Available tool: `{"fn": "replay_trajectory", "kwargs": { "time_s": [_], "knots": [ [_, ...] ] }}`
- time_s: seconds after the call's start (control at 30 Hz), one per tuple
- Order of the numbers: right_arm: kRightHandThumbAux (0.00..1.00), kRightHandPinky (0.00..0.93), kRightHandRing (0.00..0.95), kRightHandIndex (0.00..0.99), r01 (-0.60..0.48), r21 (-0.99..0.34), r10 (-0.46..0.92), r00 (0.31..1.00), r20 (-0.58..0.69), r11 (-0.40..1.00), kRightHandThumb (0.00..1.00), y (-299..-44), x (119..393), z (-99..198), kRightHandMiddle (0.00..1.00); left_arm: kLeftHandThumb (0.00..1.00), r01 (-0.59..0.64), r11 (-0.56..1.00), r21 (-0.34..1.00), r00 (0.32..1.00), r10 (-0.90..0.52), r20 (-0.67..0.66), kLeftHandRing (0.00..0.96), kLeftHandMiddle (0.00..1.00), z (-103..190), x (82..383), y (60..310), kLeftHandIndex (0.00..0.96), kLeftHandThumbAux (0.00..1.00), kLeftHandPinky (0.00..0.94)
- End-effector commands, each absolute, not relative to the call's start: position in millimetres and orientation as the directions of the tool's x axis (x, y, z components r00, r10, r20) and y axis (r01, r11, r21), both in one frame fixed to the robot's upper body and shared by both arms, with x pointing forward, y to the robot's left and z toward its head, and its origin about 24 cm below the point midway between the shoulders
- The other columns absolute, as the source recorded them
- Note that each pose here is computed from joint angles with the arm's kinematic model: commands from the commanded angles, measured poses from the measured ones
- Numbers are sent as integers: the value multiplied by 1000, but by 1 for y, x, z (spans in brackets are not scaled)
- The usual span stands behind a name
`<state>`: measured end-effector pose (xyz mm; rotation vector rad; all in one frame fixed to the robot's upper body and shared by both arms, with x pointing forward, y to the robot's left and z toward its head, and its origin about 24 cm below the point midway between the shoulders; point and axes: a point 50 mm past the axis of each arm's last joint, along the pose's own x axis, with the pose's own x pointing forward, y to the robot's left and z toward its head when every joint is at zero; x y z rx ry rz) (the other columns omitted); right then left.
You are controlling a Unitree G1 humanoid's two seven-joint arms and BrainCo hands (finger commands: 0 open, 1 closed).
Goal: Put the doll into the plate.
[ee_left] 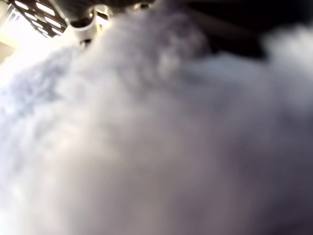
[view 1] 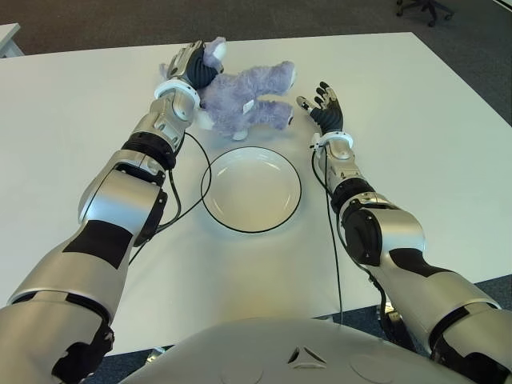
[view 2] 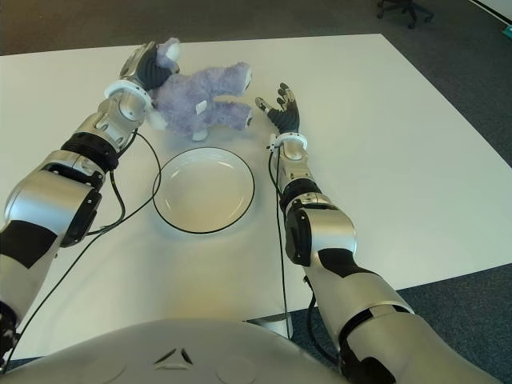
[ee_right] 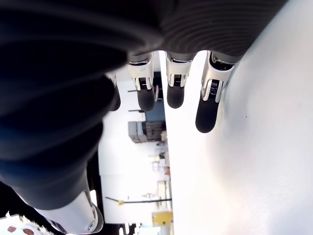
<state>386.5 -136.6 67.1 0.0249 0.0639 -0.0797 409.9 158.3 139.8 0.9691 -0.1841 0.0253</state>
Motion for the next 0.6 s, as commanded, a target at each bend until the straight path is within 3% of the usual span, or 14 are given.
{"fn": "replay_trajectory", "kwargs": {
  "time_s": [0.03, 0.6],
  "knots": [
    [799, 0, 0, 61, 97, 27, -89, 973, -213, 995, 292, -139, 371, 32, 0, 918, -105, 567, 817, 984, -62, 170, 893, 903, 139, 409, 162, 865, 649, 884],
    [793, 0, 0, 68, 97, 20, -90, 973, -215, 995, 316, -138, 370, 31, 0, 956, -160, 535, 829, 969, -75, 236, 888, 885, 149, 408, 165, 835, 639, 881]
  ]
}}
